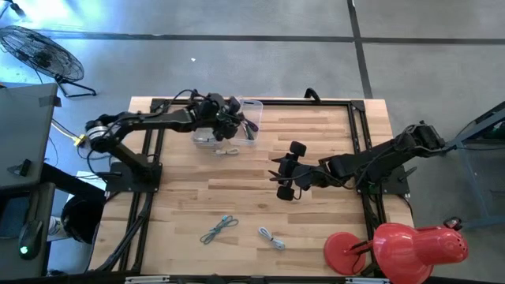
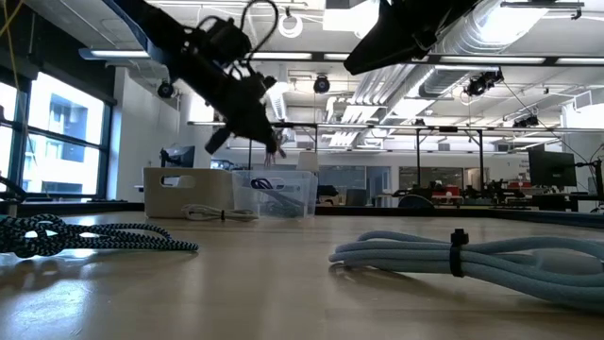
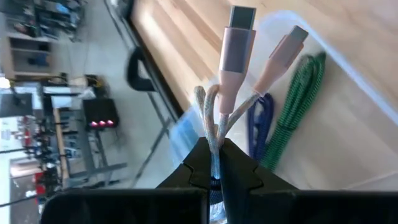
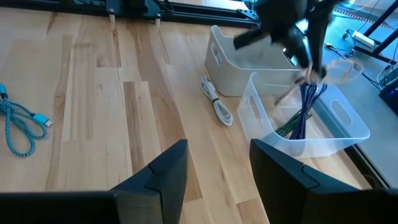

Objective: Pick & Place USB Port
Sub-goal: Put the striped pink charger cable into the transparent bin

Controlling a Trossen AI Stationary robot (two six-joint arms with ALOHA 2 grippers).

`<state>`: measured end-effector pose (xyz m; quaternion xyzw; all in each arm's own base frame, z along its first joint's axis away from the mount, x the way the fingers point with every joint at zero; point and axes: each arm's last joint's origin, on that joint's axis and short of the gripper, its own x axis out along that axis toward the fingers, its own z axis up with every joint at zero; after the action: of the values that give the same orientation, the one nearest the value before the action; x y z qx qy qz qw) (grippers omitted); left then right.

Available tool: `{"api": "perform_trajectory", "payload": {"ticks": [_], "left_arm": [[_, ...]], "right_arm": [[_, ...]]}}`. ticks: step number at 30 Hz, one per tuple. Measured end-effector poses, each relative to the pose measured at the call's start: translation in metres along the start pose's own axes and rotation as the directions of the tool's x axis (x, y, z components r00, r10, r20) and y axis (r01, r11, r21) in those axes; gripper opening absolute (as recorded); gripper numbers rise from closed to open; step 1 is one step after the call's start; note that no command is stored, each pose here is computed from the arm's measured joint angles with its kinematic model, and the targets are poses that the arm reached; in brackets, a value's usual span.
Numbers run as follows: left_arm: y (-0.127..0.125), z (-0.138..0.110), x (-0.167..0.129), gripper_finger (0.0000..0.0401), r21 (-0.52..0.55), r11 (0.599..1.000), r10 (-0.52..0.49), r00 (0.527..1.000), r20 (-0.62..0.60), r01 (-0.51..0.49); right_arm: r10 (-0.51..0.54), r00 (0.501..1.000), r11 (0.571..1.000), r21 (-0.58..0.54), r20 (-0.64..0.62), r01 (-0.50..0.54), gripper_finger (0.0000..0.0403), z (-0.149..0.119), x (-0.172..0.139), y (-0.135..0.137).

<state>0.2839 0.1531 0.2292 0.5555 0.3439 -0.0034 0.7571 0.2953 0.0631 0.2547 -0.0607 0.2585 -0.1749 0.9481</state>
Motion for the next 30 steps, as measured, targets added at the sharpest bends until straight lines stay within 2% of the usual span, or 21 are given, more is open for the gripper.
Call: {"api": "perform_trajectory", "payload": {"ticks": [7,11,17,24,30], "left_arm": [[-0.013,-0.008,0.022,0.0007,0.023,0.999,-0.040,0.998,-0.048,0.041],[-0.014,-0.009,0.024,0.0007,0.068,0.997,-0.041,0.997,-0.062,0.045],[-0.015,-0.007,0.024,0.0007,0.062,0.996,-0.065,0.998,0.012,0.064],[-0.018,-0.007,0.024,0.0007,0.024,0.996,-0.088,0.996,0.011,0.088],[-0.017,-0.007,0.024,0.0057,-0.029,0.996,-0.085,0.996,0.012,0.086]], "right_arm": [[-0.002,1.000,1.000,0.003,0.000,0.002,0.0165,0.000,0.000,-0.001],[-0.002,1.000,1.000,0.002,0.000,0.002,0.0165,0.000,0.000,-0.001],[-0.002,1.000,1.000,0.001,0.000,0.002,0.0165,0.000,0.000,-0.001],[-0.002,1.000,1.000,0.004,0.000,0.002,0.0165,0.000,0.000,-0.001],[0.023,1.000,0.999,0.022,-0.003,-0.023,0.0165,0.000,0.001,0.000]]}}
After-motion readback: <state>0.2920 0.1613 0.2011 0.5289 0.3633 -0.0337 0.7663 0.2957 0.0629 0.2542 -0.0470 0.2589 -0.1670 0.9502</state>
